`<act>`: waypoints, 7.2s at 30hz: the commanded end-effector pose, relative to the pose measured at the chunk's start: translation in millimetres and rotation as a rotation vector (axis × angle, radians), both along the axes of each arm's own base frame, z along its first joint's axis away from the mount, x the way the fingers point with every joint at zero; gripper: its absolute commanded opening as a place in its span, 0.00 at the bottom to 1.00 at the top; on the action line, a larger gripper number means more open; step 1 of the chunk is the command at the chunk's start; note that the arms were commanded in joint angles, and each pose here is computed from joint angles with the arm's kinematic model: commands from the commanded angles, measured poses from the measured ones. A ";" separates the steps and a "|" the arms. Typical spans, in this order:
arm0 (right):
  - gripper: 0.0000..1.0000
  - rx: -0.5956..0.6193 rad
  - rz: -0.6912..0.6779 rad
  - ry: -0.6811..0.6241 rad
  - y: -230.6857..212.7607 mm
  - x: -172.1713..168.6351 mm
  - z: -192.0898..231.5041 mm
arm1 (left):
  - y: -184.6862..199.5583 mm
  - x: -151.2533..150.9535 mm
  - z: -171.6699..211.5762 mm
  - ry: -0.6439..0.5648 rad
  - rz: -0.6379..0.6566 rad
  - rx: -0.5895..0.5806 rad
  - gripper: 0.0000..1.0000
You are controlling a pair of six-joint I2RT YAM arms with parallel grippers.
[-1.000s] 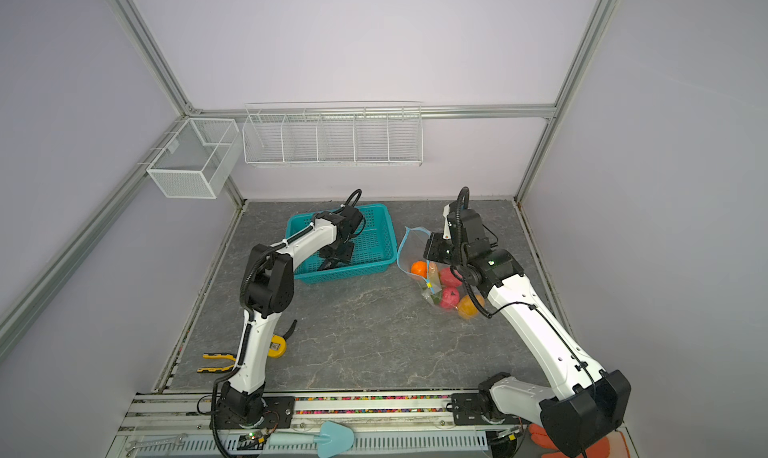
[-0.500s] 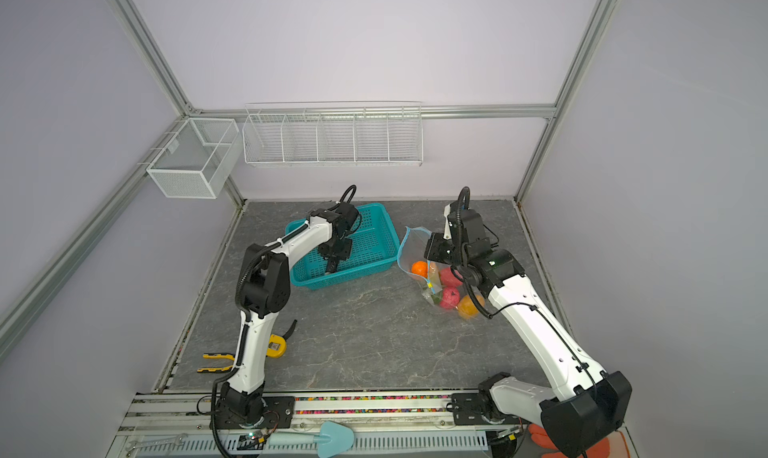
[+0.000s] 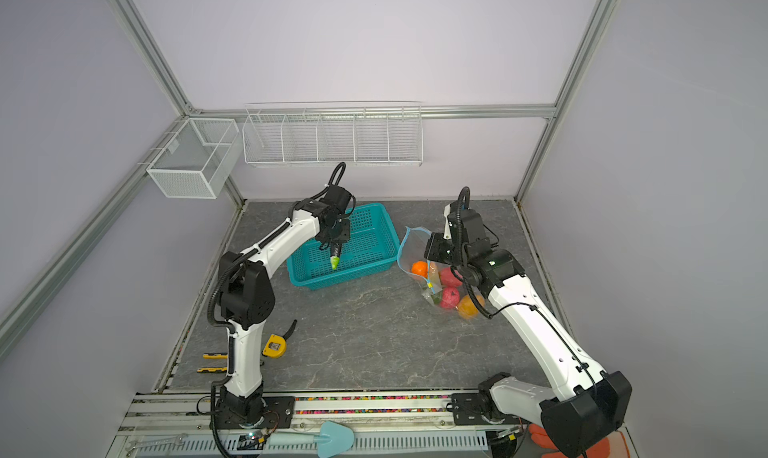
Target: Place the food in the zip-top bag and seal the zipper
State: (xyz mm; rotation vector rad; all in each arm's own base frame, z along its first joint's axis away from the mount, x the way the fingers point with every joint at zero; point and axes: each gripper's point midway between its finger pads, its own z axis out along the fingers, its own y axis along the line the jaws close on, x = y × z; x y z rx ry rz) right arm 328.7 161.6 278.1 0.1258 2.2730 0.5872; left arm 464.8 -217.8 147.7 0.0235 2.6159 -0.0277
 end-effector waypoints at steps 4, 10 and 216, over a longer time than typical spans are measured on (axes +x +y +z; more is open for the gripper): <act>0.07 0.027 -0.003 -0.039 2.9 2.7 16.1 | -34.7 -14.0 72.2 -0.186 0.024 -0.206 0.21; 0.07 0.044 0.010 -0.029 7.6 4.3 17.2 | -87.0 -34.0 146.2 -0.448 -0.069 -0.422 0.22; 0.07 0.010 0.301 -0.119 17.6 -49.4 64.6 | -177.5 -207.3 203.1 -0.261 -0.422 -0.800 0.00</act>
